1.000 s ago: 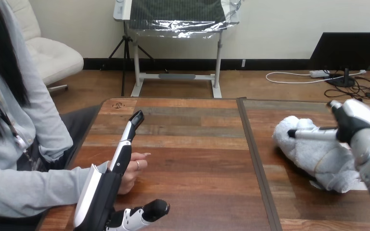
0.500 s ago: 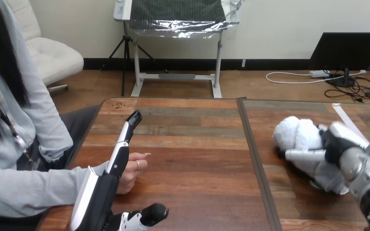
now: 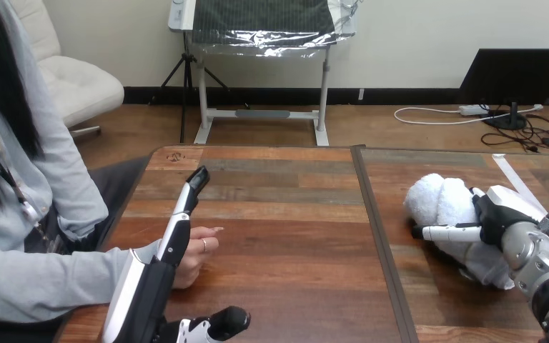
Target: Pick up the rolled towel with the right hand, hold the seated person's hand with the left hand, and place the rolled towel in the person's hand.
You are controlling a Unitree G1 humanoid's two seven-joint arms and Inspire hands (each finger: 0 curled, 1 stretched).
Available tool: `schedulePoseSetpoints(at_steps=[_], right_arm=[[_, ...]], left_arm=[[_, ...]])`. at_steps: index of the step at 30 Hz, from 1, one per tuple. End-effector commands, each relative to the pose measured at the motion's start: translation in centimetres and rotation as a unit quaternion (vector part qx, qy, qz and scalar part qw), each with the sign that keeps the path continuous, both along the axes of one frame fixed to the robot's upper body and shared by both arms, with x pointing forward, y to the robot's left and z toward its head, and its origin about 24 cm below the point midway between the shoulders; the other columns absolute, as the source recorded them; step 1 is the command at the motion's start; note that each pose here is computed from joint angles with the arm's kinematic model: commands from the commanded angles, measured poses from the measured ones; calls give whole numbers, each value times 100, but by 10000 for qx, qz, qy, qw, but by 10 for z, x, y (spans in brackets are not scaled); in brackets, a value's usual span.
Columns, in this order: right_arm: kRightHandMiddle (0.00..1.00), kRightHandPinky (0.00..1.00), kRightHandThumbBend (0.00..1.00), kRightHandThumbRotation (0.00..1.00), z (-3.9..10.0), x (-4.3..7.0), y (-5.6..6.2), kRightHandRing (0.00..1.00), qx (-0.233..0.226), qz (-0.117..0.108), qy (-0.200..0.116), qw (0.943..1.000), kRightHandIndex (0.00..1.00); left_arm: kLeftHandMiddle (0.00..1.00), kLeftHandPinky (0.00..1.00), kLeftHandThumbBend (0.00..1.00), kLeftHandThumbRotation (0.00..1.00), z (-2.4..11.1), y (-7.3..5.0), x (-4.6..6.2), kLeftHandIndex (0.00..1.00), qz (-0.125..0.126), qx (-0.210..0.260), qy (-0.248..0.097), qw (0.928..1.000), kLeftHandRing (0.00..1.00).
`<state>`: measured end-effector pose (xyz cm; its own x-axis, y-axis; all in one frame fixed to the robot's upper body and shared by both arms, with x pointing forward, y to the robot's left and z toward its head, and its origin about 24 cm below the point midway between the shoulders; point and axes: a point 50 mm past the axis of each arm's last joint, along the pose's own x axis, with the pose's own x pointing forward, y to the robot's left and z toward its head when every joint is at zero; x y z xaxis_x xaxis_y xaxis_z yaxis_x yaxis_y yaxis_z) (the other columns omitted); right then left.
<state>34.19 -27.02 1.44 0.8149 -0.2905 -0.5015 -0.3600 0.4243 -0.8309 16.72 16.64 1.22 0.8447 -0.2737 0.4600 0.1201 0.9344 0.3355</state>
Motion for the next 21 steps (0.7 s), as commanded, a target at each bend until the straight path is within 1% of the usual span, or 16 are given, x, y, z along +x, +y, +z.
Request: schedulePoseSetpoints(at_steps=[1, 2, 3, 7, 11, 12, 13, 16, 20, 21], right_arm=[[100, 87, 98, 65, -17, -6, 15, 100, 53, 197, 363, 9991, 100], [100, 86, 97, 65, -18, -7, 16, 100, 35, 213, 377, 9991, 100], [100, 82, 97, 64, -19, -7, 16, 99, 24, 224, 386, 9990, 99], [98, 77, 96, 62, -21, -9, 17, 96, 1, 239, 402, 9989, 98], [94, 70, 96, 57, -23, -10, 18, 90, 160, 64, 308, 9994, 96], [91, 66, 95, 52, -23, -10, 18, 86, 200, 24, 285, 9994, 94], [90, 64, 95, 51, -24, -10, 18, 85, 226, -3, 269, 9994, 94], [88, 61, 94, 46, -24, -11, 18, 81, 267, -54, 217, 9994, 92], [84, 58, 92, 40, -24, -12, 17, 78, 222, -44, 152, 9996, 89], [82, 57, 91, 36, -24, -12, 17, 76, 204, -39, 144, 9997, 86]], left_arm=[[100, 98, 100, 83, 19, 2, 6, 100, -31, -10, -516, 9987, 100], [100, 98, 100, 84, 19, 2, 6, 100, -42, -21, -512, 9987, 100], [100, 98, 100, 83, 20, 2, 5, 100, -50, -30, -510, 9987, 100], [100, 98, 100, 83, 21, 3, 3, 100, -72, -54, -494, 9987, 100], [100, 98, 100, 82, 23, 4, 0, 100, -73, -69, -496, 9987, 100], [100, 98, 100, 81, 23, 4, -1, 100, -71, -71, -498, 9987, 100], [100, 98, 100, 80, 23, 4, -1, 100, -70, -72, -498, 9987, 100], [100, 97, 100, 79, 24, 5, -3, 100, -80, -59, -504, 9987, 100], [100, 96, 100, 79, 25, 6, -5, 100, -84, -26, -523, 9986, 100], [100, 95, 100, 79, 25, 6, -5, 100, -81, -22, -527, 9986, 100]])
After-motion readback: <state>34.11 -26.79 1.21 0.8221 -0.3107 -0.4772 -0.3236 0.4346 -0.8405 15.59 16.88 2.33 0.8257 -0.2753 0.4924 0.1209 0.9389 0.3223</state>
